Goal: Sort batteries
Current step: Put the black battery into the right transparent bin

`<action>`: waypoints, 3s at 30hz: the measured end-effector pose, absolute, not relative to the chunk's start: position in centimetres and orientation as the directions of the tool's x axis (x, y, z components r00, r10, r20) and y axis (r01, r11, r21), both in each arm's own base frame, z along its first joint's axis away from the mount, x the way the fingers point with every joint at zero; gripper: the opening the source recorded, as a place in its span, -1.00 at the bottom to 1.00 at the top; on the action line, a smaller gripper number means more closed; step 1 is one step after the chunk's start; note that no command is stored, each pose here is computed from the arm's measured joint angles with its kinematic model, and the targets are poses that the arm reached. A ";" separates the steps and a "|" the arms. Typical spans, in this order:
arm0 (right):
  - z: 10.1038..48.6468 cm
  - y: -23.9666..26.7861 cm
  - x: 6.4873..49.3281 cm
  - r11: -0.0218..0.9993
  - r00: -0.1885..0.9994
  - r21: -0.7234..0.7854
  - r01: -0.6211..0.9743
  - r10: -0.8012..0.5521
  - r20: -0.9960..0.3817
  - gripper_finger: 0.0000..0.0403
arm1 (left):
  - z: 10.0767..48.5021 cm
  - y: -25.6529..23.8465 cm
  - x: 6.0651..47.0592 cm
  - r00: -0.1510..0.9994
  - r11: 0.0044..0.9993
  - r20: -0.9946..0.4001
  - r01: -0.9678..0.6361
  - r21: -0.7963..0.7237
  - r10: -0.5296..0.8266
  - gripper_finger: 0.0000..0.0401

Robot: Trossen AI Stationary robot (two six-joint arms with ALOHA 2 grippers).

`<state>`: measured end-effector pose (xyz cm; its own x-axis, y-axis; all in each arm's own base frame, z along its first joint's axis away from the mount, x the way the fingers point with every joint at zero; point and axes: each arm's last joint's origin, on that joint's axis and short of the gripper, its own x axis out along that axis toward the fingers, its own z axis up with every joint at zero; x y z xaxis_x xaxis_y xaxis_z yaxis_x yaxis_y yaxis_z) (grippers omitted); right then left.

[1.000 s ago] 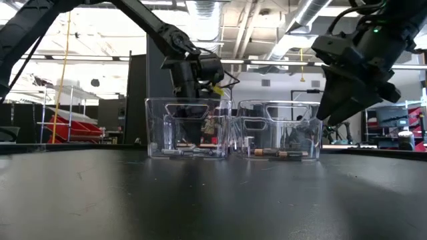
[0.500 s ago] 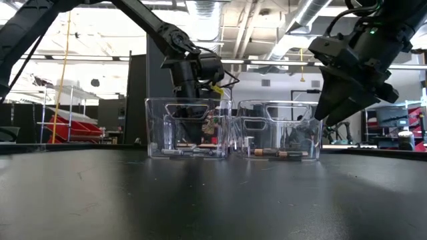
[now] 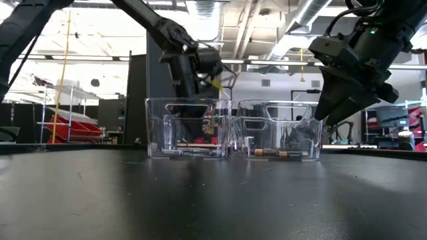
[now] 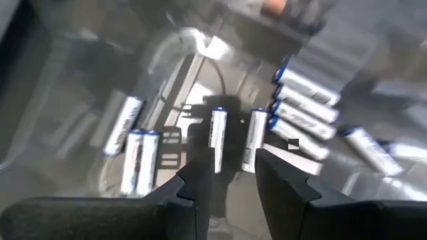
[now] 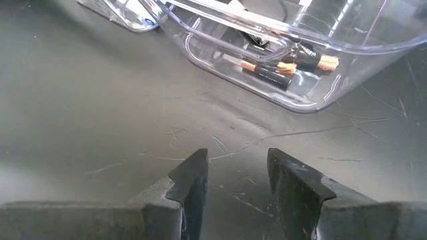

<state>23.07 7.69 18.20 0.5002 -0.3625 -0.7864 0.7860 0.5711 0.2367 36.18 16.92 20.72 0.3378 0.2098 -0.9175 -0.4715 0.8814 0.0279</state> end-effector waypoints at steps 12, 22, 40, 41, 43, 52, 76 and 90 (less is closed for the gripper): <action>18.2 8.2 22.9 0.656 0.502 0.189 0.730 -0.328 -0.801 -0.14 | 31.6 11.8 30.7 0.398 0.638 -0.825 -0.768 -0.060 0.401 -0.49; 18.1 10.0 22.2 0.762 0.523 0.139 0.632 -0.287 -0.802 -0.14 | 33.9 1.4 27.5 0.296 0.475 -0.795 -0.880 -0.011 0.529 -0.49; 18.2 11.8 21.3 0.825 0.547 0.128 0.551 -0.241 -0.802 -0.14 | 32.2 -7.6 25.6 0.243 0.365 -0.866 -0.928 -0.076 0.437 -0.07; 18.2 11.9 21.2 0.826 0.549 0.129 0.548 -0.238 -0.801 -0.14 | 32.0 -8.0 25.4 0.215 0.377 -0.883 -0.925 -0.047 0.417 -0.05; 18.2 12.0 21.2 0.828 0.553 0.134 0.544 -0.234 -0.799 -0.14 | 31.3 -9.0 25.2 0.145 0.366 -0.917 -0.931 0.001 0.371 -0.03; 18.3 12.2 21.3 0.809 0.571 0.178 0.560 -0.221 -0.791 -0.14 | 28.6 -12.4 24.9 -0.086 0.231 -0.973 -0.963 0.136 0.215 -0.02; 18.5 11.1 22.4 0.679 0.595 0.308 0.667 -0.237 -0.768 -0.14 | 22.6 -20.7 18.9 -0.223 1.000 -0.975 -0.004 -0.016 -0.017 -0.02; 18.7 11.4 22.7 0.562 0.627 0.430 0.706 -0.216 -0.748 -0.14 | 22.6 -25.1 13.6 -0.003 0.896 -0.994 0.433 0.095 0.107 -0.02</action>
